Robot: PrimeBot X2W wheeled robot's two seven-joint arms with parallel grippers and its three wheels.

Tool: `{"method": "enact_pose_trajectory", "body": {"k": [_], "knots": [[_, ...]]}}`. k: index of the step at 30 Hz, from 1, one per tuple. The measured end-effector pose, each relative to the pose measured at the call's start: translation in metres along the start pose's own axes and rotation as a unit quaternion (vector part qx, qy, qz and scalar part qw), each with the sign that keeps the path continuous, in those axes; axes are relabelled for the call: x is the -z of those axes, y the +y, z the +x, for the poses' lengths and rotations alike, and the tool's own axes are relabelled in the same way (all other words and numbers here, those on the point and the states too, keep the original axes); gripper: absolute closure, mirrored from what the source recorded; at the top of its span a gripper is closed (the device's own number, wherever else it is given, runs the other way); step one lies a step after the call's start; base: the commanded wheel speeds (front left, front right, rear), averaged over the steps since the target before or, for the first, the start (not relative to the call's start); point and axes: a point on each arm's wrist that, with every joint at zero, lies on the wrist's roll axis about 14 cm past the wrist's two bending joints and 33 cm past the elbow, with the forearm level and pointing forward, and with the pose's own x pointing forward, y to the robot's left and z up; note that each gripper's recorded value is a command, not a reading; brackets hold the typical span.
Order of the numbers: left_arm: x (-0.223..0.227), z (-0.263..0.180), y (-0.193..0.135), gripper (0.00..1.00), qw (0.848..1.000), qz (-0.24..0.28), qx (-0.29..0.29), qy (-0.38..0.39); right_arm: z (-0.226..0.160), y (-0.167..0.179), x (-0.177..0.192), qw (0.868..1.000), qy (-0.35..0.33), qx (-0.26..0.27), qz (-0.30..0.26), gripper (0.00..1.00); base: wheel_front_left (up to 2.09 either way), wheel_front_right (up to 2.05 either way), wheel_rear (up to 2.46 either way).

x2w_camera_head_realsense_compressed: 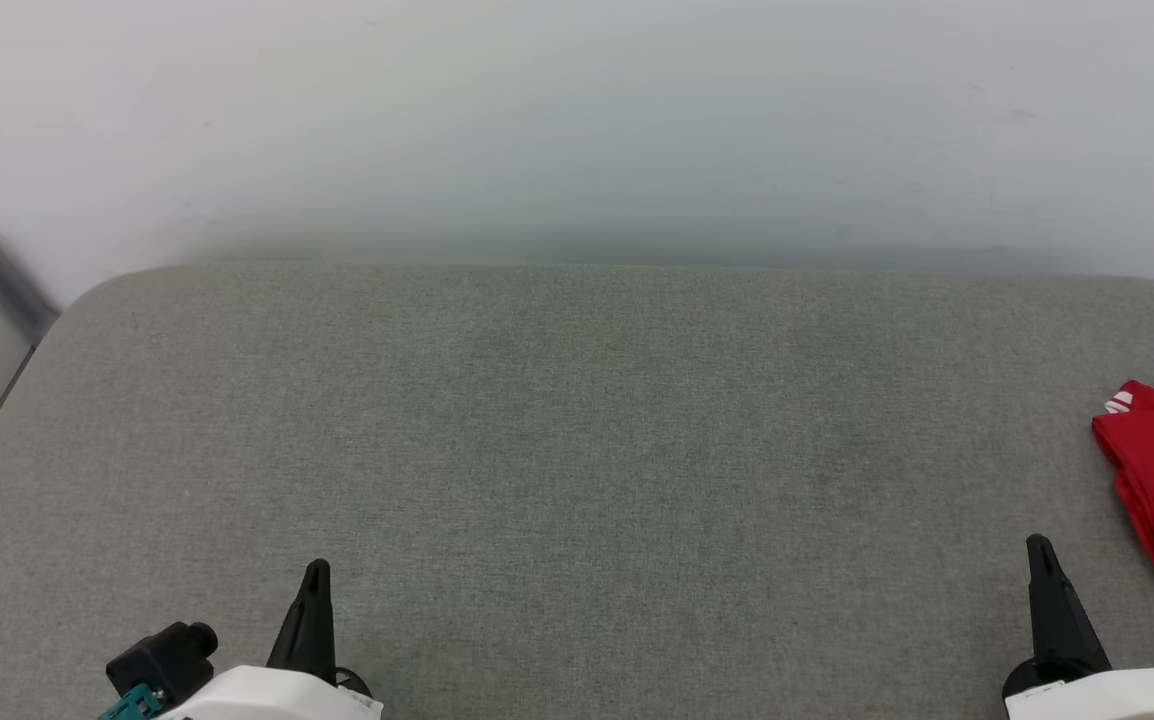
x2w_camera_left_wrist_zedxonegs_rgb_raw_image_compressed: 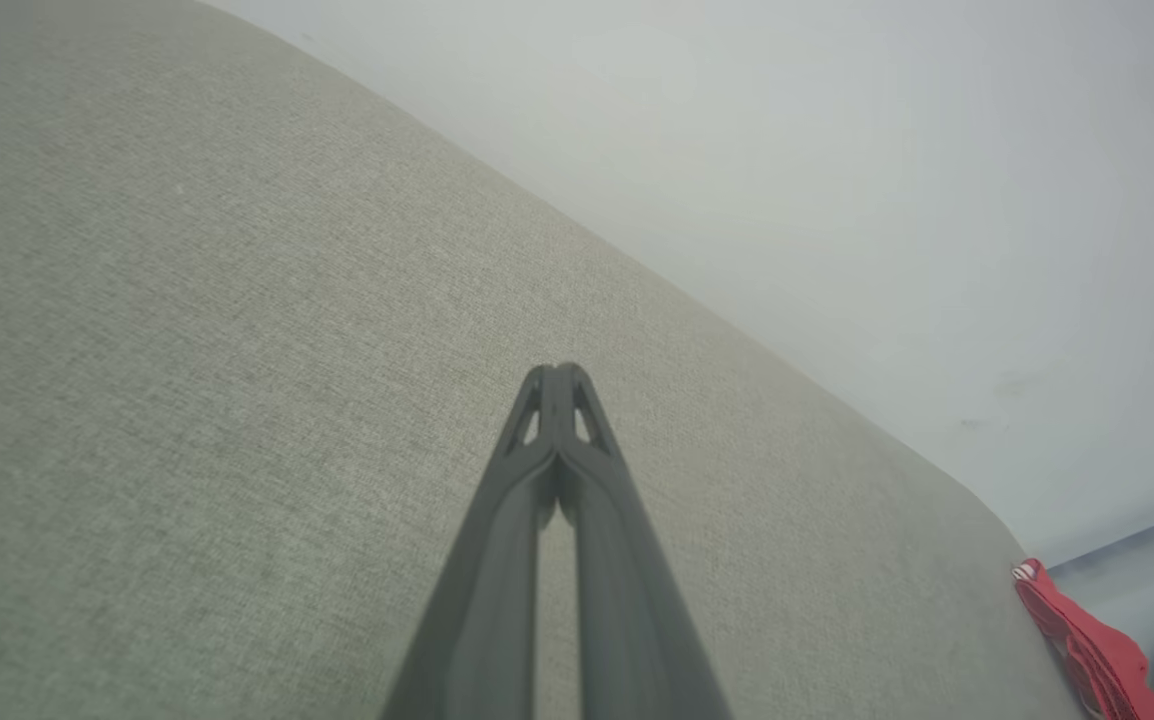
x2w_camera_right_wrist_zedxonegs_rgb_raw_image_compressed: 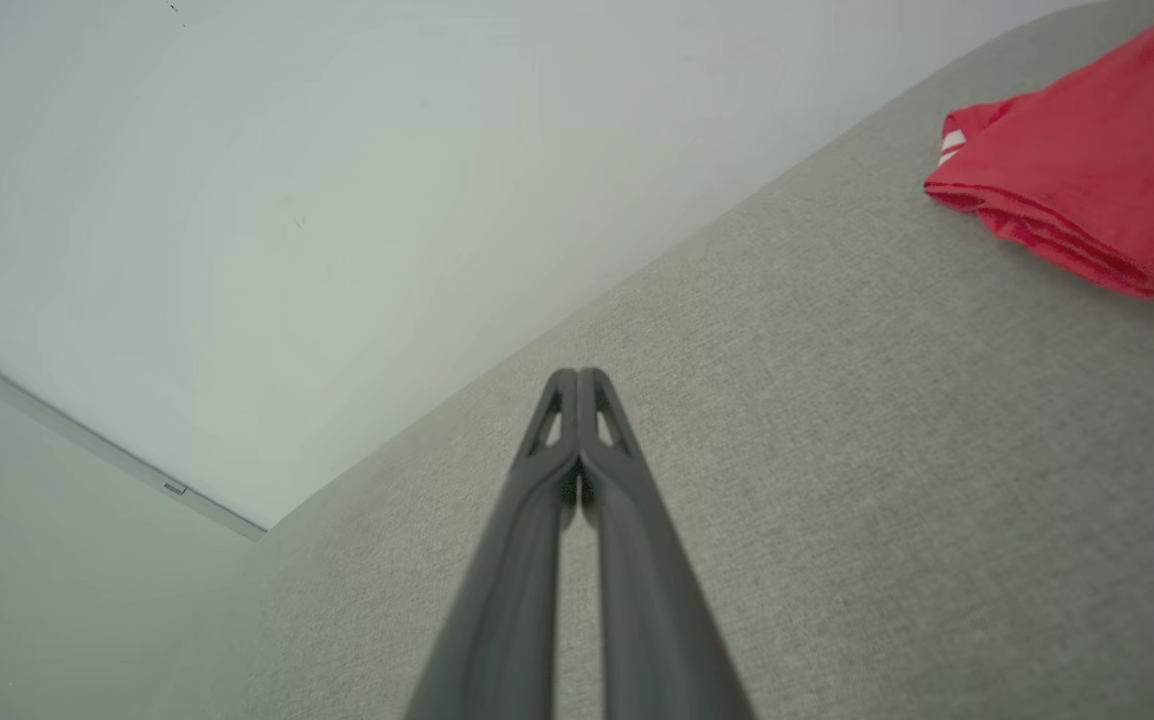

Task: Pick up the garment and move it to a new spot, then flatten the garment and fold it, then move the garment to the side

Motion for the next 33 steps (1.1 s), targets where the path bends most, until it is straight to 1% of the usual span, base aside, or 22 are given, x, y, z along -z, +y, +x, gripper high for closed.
{"method": "enact_pose_trajectory", "body": {"k": [8,16,33], "knots": [[-0.001,0.005,0.0,1.0,0.998,-0.06,0.0,0.007,0.004,-0.001,0.0,0.998,0.003,0.005,0.055,1.0,0.0,0.0,0.0],[-0.001,0.01,0.0,1.0,0.993,-0.115,-0.001,0.013,0.008,-0.001,0.0,0.994,0.007,0.009,0.105,1.0,0.0,0.0,0.0],[-0.004,0.02,-0.003,1.0,0.975,-0.22,0.005,0.022,0.015,0.0,0.0,0.979,0.012,0.011,0.201,1.0,0.0,0.0,0.0]]}}
